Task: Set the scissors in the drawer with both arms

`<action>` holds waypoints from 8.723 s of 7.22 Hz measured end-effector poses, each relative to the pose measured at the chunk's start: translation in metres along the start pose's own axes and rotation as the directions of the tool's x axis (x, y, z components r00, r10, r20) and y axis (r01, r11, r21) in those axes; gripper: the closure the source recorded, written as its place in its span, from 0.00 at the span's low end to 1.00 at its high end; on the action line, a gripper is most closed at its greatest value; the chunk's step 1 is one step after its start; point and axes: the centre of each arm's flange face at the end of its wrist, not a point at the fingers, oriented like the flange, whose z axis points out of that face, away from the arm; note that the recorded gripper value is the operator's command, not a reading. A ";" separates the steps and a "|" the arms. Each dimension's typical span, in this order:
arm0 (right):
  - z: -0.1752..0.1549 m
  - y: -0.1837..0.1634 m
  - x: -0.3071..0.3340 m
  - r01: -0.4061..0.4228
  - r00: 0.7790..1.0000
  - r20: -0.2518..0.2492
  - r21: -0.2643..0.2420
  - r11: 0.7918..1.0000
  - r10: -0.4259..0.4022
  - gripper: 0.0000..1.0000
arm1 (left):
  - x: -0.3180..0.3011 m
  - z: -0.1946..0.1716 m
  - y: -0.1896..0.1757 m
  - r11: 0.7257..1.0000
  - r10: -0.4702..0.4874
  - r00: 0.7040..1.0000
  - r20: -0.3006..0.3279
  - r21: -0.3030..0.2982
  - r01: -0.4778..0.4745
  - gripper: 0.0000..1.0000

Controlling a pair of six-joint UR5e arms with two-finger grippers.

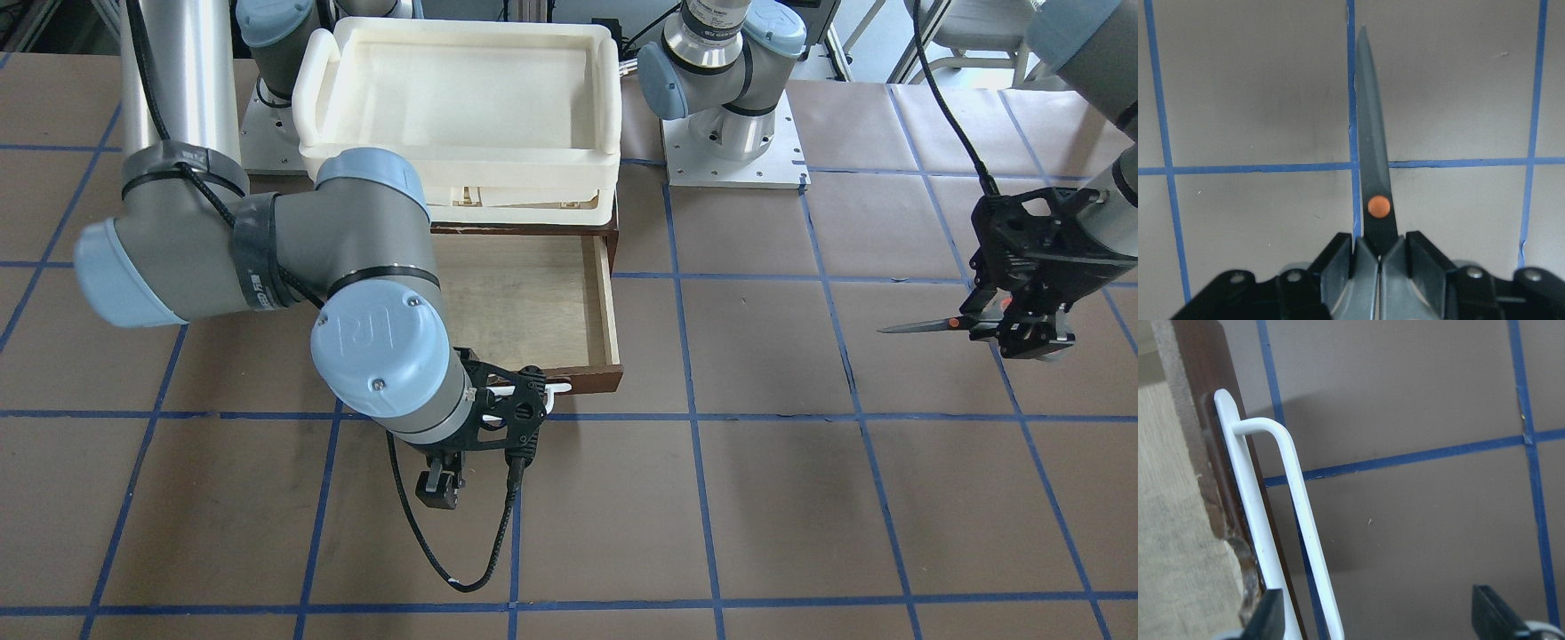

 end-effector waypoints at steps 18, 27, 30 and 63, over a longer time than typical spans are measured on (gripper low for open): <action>-0.161 0.116 -0.159 -0.973 0.132 -0.051 0.184 0.139 0.990 0.00 | 0.057 0.052 -0.446 0.970 -0.213 0.976 -0.040 0.109 0.217 0.97; -0.154 0.114 -0.162 -0.981 0.104 -0.033 0.162 0.108 0.994 0.00 | 0.044 0.085 -0.456 0.978 -0.177 0.983 -0.051 0.102 0.182 0.96; -0.153 0.114 -0.162 -0.981 0.106 -0.033 0.158 0.110 0.994 0.00 | 0.048 0.103 -0.469 0.983 -0.157 0.985 -0.074 0.085 0.163 0.96; -0.153 0.114 -0.164 -0.966 0.188 -0.081 0.163 0.199 0.979 0.00 | 0.086 -0.082 -0.217 0.000 -1.000 -0.001 0.004 0.089 0.996 0.01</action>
